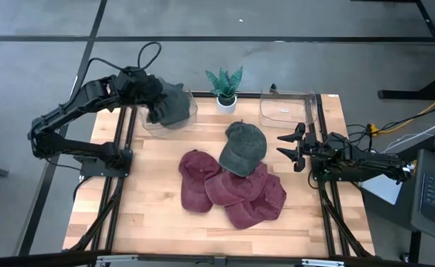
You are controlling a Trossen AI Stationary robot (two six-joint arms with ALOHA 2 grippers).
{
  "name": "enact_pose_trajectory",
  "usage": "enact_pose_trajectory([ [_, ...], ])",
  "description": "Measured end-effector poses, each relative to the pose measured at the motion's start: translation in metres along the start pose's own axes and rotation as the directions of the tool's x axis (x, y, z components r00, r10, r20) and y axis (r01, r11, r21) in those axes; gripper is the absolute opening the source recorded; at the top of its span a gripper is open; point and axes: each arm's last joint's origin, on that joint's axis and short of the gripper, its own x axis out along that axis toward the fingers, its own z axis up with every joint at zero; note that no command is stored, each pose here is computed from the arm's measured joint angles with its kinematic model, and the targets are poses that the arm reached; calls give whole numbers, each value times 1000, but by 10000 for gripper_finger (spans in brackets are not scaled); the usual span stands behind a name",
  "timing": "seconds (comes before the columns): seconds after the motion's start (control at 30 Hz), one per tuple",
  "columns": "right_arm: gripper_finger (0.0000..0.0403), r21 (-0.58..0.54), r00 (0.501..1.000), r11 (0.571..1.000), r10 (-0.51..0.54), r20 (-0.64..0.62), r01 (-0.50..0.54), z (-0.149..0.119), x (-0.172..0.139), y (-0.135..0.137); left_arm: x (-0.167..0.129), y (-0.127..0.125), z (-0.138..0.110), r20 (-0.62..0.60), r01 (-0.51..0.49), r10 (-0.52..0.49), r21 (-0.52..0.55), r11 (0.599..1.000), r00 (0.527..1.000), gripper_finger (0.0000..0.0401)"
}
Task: Pick & Place hat
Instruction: Put the left black cap into the left transparent bin
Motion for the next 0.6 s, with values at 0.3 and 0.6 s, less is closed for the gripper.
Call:
enact_pose_trajectory([
  [0.3, 222, 0, 1000, 1000, 0, 0, 0, 0, 0, 0, 19, -3, 1, -97, -16, 26, 104, 994, 995, 19],
  [0.6, 222, 0, 1000, 1000, 0, -1, 0, 0, 0, 0, 58, -9, 3, -259, -183, 283, 349, 919, 923, 20],
])
